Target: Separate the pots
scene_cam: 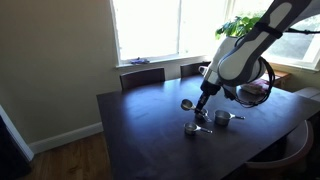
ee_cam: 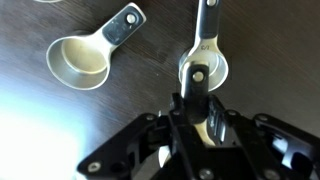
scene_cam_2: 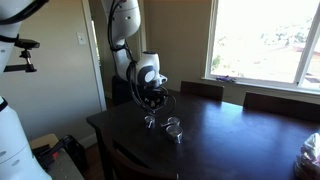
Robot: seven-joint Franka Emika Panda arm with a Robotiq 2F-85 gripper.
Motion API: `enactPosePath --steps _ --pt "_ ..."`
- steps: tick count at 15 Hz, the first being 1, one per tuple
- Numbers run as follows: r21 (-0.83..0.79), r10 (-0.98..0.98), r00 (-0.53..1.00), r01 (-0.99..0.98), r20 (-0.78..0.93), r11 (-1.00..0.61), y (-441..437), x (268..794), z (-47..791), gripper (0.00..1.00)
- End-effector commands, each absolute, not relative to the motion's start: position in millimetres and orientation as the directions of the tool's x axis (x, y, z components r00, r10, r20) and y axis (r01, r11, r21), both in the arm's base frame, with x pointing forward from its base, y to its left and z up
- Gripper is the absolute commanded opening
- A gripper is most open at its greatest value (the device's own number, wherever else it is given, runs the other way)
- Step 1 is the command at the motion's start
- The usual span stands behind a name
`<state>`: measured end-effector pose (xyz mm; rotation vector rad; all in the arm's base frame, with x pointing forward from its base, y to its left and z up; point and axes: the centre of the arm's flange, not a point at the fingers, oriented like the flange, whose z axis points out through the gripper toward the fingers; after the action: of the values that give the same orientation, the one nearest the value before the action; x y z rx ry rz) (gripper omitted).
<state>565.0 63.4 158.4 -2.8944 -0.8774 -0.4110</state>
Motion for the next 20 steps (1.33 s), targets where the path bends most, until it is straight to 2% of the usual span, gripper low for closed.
enactPosePath --steps 1,6,14,15,16,20 --pt "-0.058 0.437 0.866 0.463 0.244 -0.885 56.6 591.7 137.6 0.12" --pt "-0.097 0.353 0.915 0.376 0.196 -0.921 43.3 612.1 106.3 0.12" --pt "-0.113 0.343 0.928 0.361 0.147 -0.926 36.4 608.9 84.9 0.13" --pt "-0.109 0.35 0.925 0.367 0.147 -0.924 37.0 605.7 85.6 0.53" --pt "-0.102 0.355 0.923 0.371 0.149 -0.923 37.6 603.4 86.8 0.54" --pt "-0.092 0.378 0.911 0.396 0.165 -0.914 40.5 590.7 101.9 0.78"
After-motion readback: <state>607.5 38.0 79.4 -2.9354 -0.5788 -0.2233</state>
